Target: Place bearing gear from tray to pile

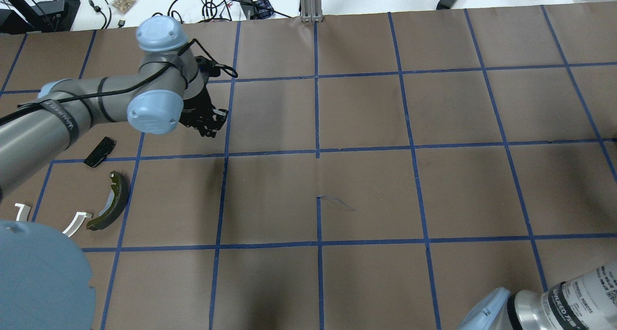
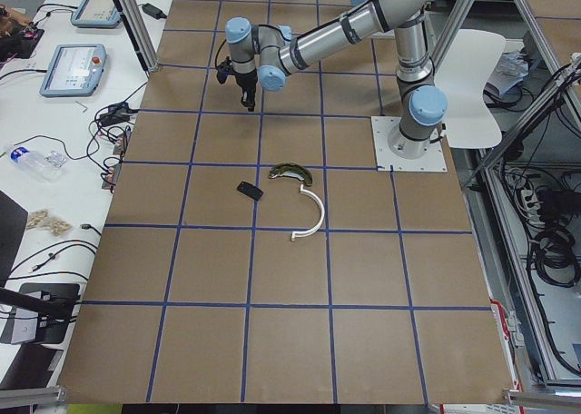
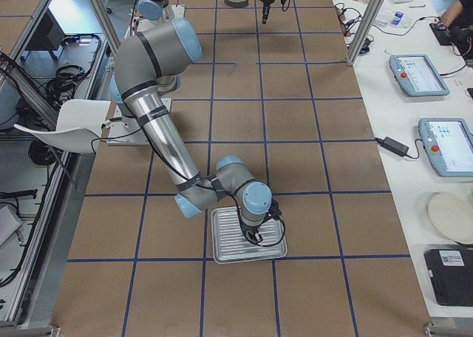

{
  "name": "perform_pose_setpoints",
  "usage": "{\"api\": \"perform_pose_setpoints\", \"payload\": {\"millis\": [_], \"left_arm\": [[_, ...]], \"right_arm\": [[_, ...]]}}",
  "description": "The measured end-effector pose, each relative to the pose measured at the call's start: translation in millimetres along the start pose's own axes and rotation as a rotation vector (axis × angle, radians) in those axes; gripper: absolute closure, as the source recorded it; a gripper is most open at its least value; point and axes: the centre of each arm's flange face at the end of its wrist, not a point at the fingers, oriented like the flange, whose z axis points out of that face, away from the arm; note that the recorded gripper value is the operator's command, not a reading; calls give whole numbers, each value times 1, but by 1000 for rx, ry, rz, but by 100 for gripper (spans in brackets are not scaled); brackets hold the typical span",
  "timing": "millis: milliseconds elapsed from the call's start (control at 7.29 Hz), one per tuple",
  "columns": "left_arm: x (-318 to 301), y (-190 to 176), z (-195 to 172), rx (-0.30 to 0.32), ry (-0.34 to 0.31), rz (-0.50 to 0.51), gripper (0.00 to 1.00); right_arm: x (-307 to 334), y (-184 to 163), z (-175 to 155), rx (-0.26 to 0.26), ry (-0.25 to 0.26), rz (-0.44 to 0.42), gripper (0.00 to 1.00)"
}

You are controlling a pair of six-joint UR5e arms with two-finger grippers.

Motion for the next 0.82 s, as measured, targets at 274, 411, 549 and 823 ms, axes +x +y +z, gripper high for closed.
{"api": "perform_pose_setpoints", "payload": {"millis": [274, 411, 549, 823], "left_arm": [[-91, 23, 14, 30, -23, 32, 100], [-132, 36, 22, 28, -23, 69, 100], [-167, 50, 29, 22, -16, 99, 84], [-192, 60, 48, -1, 6, 107, 3]], "right_arm": [[0, 1, -16, 2, 6, -12, 93], [-8, 0, -34, 0, -15, -9, 93], [-23, -8, -53, -7, -63, 24, 93], [-66, -44, -83, -57, -193, 105, 94]]}}
